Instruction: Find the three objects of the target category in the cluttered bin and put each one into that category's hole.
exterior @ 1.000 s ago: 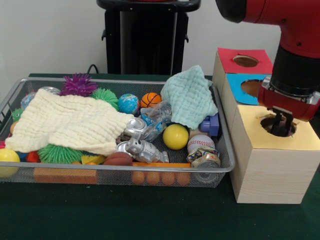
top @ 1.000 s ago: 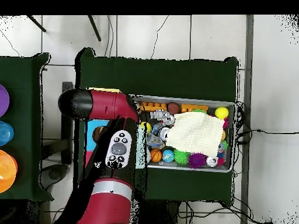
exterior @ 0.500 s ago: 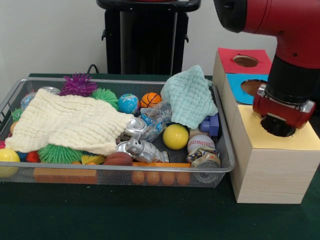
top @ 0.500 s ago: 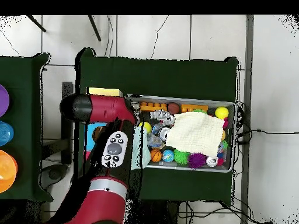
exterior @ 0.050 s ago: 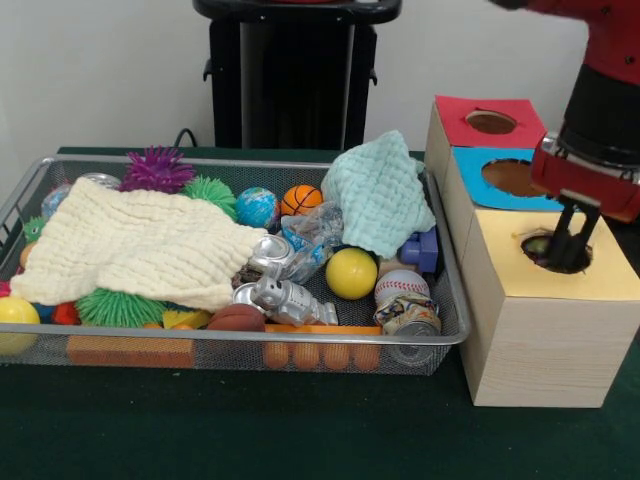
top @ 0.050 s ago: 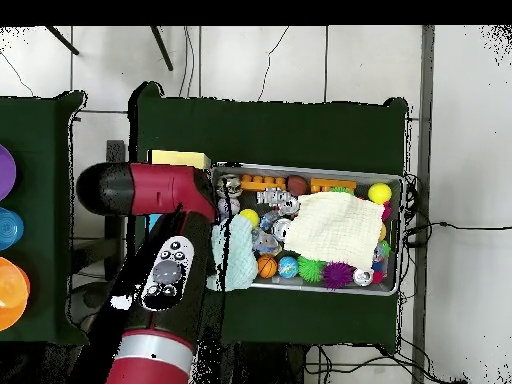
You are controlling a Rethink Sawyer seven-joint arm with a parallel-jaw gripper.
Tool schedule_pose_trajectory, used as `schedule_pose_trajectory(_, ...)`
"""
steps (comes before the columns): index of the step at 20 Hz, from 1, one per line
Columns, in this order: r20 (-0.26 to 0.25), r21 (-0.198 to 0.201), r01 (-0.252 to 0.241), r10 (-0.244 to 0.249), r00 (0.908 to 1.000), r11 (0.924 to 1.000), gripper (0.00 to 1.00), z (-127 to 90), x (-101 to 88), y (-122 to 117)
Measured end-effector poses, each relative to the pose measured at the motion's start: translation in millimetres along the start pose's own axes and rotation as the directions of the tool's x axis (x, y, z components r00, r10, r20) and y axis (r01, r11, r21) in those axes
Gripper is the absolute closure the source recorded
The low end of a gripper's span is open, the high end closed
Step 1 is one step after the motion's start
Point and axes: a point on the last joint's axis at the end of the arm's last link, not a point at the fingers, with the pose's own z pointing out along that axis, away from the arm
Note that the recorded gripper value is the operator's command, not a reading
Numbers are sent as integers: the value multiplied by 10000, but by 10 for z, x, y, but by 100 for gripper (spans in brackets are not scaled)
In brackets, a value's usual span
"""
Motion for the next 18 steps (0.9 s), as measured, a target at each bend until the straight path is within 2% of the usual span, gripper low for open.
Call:
schedule_pose_trajectory(3,-70,-40,-8,8,10000,10000,100,-199,-14,24)
schedule_pose_trajectory(4,-125,-81,-37,36,9999,10000,100,-327,-35,31)
schedule_pose_trajectory(10,-147,-215,-164,160,9998,9996,100,-671,-157,17)
schedule_pose_trajectory(14,-32,-264,-306,305,9995,9992,100,-826,-293,-45)
schedule_pose_trajectory(18,269,-23,-446,446,9986,9990,100,-1045,-569,-252)
